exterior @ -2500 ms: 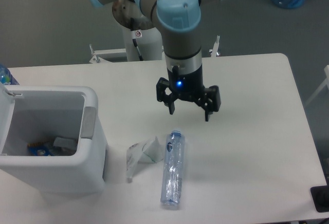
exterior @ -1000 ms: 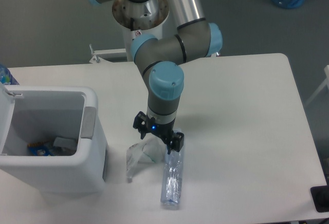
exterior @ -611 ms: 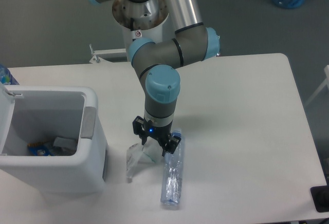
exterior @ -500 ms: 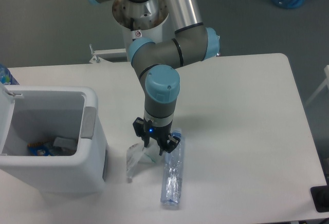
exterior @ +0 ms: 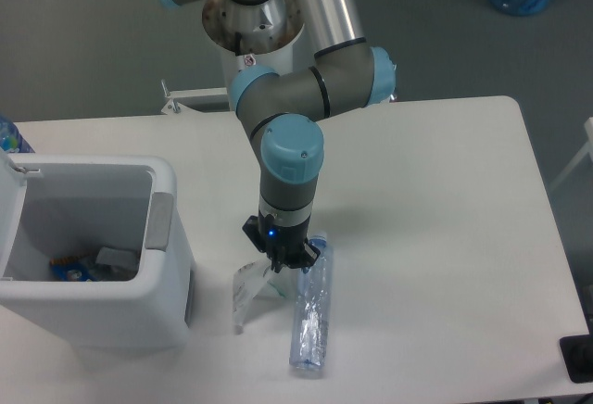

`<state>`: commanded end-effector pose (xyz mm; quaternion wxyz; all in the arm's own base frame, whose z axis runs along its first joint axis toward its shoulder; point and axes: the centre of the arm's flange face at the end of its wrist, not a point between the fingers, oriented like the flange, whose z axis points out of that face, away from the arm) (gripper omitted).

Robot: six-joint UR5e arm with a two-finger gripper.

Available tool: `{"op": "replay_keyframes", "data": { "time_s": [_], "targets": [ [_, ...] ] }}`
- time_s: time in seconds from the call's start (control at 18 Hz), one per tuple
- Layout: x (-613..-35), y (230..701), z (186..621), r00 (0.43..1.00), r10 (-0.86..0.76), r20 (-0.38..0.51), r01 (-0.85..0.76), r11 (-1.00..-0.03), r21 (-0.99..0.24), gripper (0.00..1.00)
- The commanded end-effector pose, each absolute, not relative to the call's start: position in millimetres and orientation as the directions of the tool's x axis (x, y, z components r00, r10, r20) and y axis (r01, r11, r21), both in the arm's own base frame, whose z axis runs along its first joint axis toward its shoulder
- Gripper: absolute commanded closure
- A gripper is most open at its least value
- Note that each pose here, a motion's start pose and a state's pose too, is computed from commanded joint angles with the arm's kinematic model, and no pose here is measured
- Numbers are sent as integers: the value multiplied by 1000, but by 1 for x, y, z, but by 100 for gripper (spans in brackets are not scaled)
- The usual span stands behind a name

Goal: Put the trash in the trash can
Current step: 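Lift the bag and carry it over the white trash bin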

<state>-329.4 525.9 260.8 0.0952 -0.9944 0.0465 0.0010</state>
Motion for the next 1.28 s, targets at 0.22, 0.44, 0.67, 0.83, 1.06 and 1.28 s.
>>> {"op": "replay_keyframes", "data": {
  "time_s": [0.22, 0.44, 0.67, 0.83, 1.06, 1.28],
  "targets": [
    [-323, 518, 299, 995, -89, -46, -97, -970, -225, 100],
    [-321, 512, 333, 997, -75, -9, -73, -938, -339, 100],
    [-324, 505, 385, 999, 8, 48, 30, -878, -477, 100],
    [-335, 508, 433, 991, 69, 117, 125, -800, -586, 100],
    [-344, 516, 502, 959, 196, 205, 284, -698, -658, 100],
    [-328, 508, 545, 937, 202, 284, 347, -622, -702, 100]
  ]
}}
